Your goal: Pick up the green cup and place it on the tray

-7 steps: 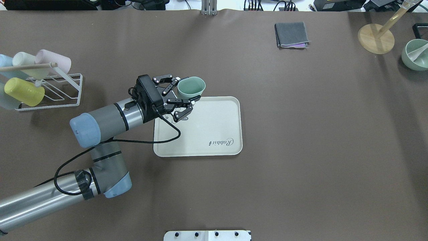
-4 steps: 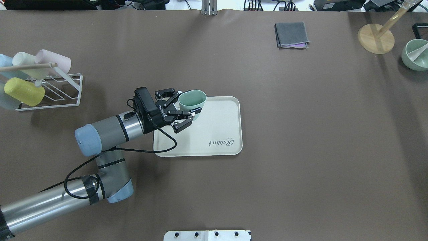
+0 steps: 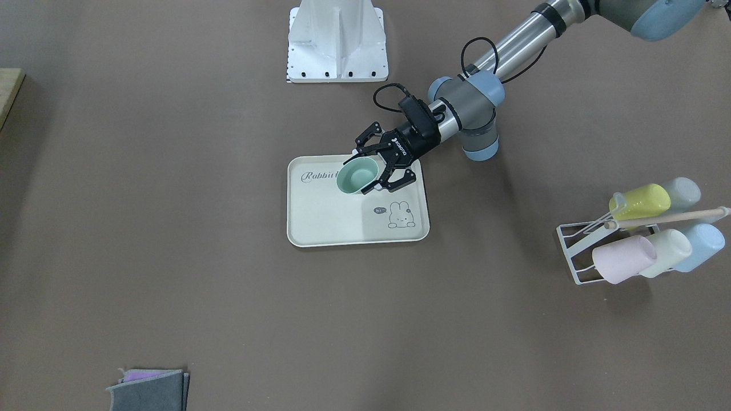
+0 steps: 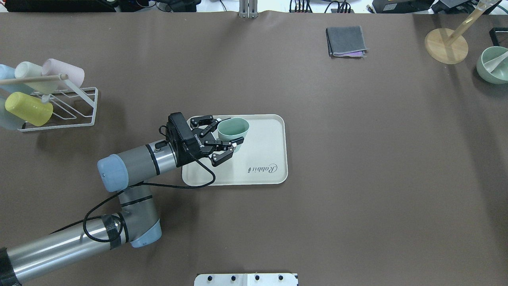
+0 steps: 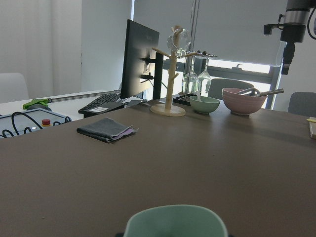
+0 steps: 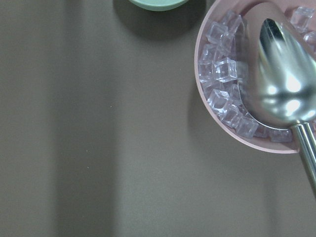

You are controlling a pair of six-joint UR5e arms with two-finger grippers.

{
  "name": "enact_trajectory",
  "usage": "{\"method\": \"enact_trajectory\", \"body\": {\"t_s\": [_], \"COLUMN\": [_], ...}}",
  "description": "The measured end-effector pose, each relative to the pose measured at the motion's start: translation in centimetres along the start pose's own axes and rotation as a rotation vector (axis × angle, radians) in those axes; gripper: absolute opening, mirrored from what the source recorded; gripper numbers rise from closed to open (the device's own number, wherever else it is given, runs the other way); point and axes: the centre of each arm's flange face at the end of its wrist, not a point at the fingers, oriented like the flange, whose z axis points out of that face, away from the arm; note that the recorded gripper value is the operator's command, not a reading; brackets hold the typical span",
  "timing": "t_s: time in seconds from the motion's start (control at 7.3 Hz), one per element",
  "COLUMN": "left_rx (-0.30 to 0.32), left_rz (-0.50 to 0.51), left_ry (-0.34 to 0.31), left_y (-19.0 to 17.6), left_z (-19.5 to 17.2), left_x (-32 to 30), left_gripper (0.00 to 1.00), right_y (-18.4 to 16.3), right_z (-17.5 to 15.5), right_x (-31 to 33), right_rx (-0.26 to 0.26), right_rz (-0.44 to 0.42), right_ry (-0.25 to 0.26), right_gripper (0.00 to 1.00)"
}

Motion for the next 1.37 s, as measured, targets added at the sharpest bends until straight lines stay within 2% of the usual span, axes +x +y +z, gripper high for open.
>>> {"method": "enact_trajectory", "body": {"t_s": [0.41, 0.96, 1.1, 1.37], "left_rx": [-0.058, -0.101, -0.112, -0.121], "left_rz": [0.011, 0.015, 0.016, 0.019], "left_ry": [-0.025, -0.039, -0.041, -0.043], "left_y": [0.6, 1.5, 1.8, 2.0], "left_z": [0.8, 1.7, 1.8, 1.8], "left_x": [0.0, 0.0, 0.0, 0.0], "left_gripper": [0.36, 0.39, 0.99, 0.99], "right_y": [0.0, 0.0, 0.1, 0.2], "right_z": [0.0, 0.1, 0.2, 0.3], "right_x": [0.0, 0.1, 0.2, 0.3], "right_rx": [0.001, -0.003, -0.004, -0.007], "right_rz": [-0.001, 0.003, 0.004, 0.006], "right_ry": [0.001, 0.001, 0.001, 0.002], "right_gripper": [1.0, 1.0, 1.0, 1.0]}}
